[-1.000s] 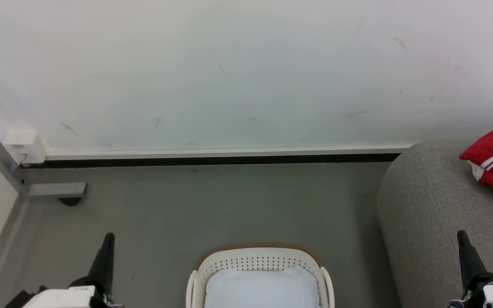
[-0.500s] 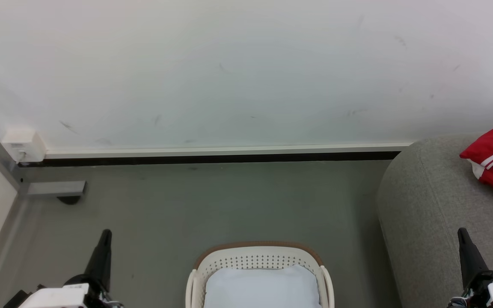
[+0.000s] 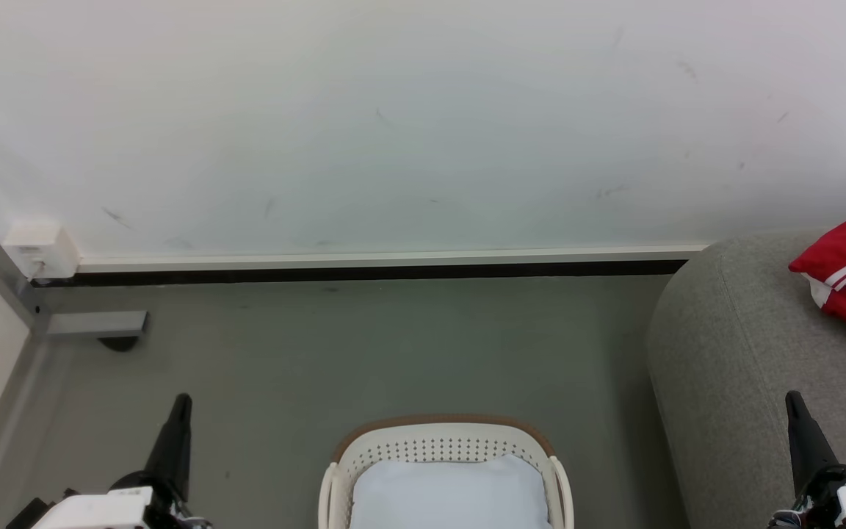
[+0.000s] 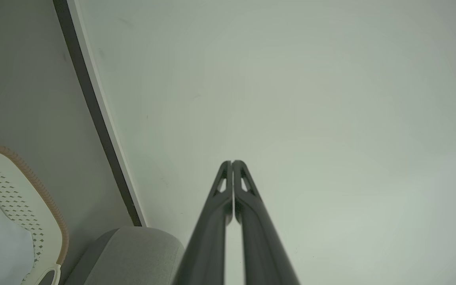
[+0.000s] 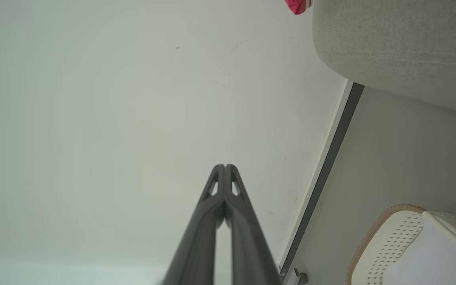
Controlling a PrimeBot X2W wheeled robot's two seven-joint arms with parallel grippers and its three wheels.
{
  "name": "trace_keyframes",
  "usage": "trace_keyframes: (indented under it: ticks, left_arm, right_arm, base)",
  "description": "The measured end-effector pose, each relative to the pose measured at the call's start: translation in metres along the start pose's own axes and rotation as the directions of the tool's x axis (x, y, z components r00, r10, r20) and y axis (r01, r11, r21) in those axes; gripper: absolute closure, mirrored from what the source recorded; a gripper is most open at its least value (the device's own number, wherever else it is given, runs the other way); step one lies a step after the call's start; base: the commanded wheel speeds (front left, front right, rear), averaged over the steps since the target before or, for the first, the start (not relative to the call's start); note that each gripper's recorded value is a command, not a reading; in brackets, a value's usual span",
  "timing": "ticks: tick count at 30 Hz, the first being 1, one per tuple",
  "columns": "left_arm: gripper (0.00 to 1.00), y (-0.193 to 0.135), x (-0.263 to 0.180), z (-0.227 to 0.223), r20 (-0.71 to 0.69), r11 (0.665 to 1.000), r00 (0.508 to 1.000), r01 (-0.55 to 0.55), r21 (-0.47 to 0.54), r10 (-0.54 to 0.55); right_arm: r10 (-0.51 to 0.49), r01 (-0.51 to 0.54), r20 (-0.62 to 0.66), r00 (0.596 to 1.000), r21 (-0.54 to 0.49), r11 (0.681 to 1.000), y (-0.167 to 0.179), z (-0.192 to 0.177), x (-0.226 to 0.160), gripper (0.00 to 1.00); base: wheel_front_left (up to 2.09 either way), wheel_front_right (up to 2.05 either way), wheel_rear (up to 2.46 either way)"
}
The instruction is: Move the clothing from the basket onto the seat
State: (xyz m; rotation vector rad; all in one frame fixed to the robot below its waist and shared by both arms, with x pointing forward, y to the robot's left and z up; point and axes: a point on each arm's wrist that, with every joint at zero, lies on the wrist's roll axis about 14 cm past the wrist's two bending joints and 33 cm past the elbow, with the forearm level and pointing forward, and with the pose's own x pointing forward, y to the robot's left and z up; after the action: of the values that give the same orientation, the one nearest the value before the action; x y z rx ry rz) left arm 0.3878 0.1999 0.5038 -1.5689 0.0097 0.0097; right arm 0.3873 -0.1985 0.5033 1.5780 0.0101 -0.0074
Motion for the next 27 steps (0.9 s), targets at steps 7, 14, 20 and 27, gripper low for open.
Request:
trace_keyframes:
  ticks: [7,14,20,27]
  left_arm:
    - [1.0,0.0,0.0,0.0,0.0,1.0,1.0,0.0,0.0,0.0]
    - [1.0,-0.0001,0.0,0.0,0.0,1.0,1.0,0.0,0.0,0.0]
    - [1.0,-0.0001,0.0,0.0,0.0,1.0,1.0,0.0,0.0,0.0]
    - [1.0,-0.0001,0.0,0.0,0.0,1.0,1.0,0.0,0.0,0.0]
  right_arm:
    - [0.0,0.0,0.0,1.0,0.0,1.0,0.0,0.0,0.0,1.0]
    - [0.0,0.0,0.0,1.0,0.0,1.0,0.0,0.0,0.0,1.0]
    - [0.0,0.0,0.0,1.0,0.0,1.0,0.0,0.0,0.0,1.0]
    - [0.0,0.0,0.0,1.0,0.0,1.0,0.0,0.0,0.0,1.0]
  base:
    - [0.0,0.0,0.0]
    - [0.0,0.0,0.0]
    - [0.0,0.0,0.0]
    - [0.0,0.0,0.0]
